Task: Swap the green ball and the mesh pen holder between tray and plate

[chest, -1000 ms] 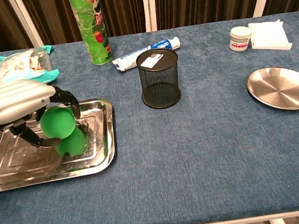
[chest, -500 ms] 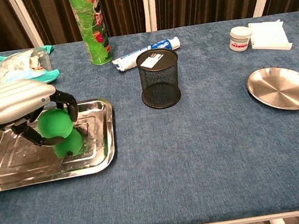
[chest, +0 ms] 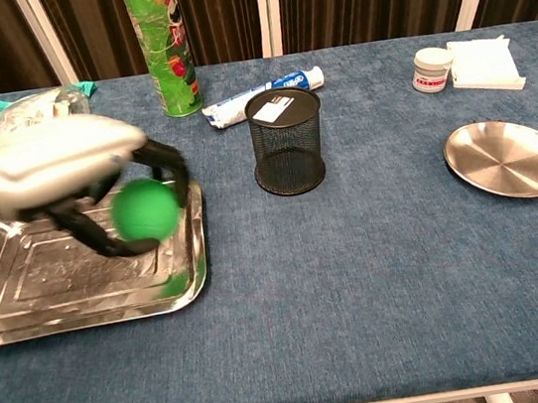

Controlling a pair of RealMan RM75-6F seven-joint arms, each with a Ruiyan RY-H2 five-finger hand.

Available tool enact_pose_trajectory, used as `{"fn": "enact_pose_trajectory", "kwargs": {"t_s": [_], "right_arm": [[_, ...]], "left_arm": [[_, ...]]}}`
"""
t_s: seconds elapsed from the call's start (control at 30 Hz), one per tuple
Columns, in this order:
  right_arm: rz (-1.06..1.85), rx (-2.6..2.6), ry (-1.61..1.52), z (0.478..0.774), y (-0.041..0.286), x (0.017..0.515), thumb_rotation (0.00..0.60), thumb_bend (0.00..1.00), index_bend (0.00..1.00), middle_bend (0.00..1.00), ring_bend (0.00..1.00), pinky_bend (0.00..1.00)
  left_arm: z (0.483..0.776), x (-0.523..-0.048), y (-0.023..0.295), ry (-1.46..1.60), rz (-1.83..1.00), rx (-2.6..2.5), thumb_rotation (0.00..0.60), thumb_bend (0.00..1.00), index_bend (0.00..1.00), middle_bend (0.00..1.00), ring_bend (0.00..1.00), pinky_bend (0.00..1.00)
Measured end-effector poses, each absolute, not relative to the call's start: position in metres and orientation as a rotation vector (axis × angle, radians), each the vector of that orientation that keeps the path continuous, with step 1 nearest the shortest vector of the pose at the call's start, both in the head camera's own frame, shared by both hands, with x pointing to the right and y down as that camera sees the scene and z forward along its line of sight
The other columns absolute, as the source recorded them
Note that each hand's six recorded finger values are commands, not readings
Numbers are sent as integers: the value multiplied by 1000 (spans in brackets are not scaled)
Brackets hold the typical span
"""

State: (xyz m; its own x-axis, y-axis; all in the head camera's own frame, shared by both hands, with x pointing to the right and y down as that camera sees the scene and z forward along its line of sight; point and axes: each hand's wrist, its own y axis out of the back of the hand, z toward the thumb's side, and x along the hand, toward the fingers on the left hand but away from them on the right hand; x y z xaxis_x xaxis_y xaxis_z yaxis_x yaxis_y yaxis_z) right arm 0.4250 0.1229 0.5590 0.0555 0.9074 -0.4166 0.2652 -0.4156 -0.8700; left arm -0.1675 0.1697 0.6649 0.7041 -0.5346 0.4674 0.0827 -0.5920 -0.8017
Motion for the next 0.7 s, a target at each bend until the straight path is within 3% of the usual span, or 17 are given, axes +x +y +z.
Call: {"fn": "enact_pose_trajectory", "kwargs": {"t_s": [0.37,0.7], "right_arm": [[1405,-1730,-1213,560,123,440,600,33,0,79,0,154],[1422,-1716,-1250,561,125,454,600,34,0,79,0,154]], "left_arm": [[667,-73,181,192,-671,-2034,600,307,437,418,421,681],[687,-38,167,181,-641,-2010,600,307,439,418,419,680]]}}
